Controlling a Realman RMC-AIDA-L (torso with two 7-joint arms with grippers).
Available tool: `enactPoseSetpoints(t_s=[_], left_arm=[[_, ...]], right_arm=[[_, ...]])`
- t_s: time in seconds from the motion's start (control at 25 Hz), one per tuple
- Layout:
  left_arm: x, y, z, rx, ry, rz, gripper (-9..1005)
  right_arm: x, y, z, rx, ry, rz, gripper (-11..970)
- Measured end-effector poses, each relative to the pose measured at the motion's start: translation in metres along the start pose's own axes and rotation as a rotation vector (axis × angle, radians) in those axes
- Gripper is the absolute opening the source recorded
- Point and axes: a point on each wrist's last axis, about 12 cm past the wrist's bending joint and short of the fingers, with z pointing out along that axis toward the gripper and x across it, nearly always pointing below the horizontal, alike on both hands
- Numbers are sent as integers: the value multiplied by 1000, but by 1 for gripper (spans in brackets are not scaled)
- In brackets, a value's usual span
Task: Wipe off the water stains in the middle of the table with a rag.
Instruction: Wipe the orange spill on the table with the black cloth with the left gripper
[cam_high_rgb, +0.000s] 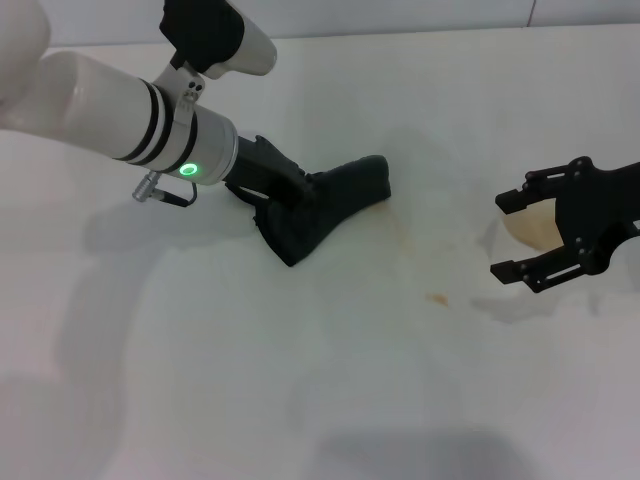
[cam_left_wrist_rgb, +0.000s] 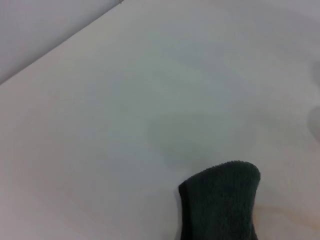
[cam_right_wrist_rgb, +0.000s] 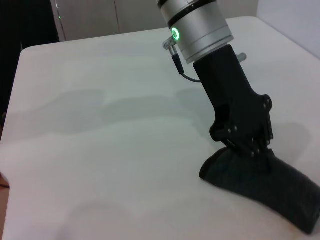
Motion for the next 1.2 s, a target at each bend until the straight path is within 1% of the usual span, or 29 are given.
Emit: enactPoseSetpoints(t_s=[0.08,0.16,0.4,0.6,0.76,0.84,0.92,1.0,1.2], left_arm=[[1,-2,2,6,3,9,83],[1,-6,4,28,13,29,83],[1,-32,18,131,74,104,85],[2,-47,13,258,107,155,86],[5,-62,6,390,128,233,87],[6,-66,5,421,135,254,87],[6,-68,5,428,136,260,88],[4,-66,6,408,124,254,88],[-1,-45,11,231,80,169,89]], right_arm=[[-1,0,2,-4,1,-3,841],[-2,0,2,-5,-2,-5,841],[1,1,2,-3,-4,2,841],[1,1,2,-1,-5,1,841],[0,1,2,-1,-6,0,841],[0,1,2,-1,-6,-1,841],[0,1,2,-1,-7,0,841],[0,1,2,0,-7,1,841],[0,2,2,0,-7,3,841]])
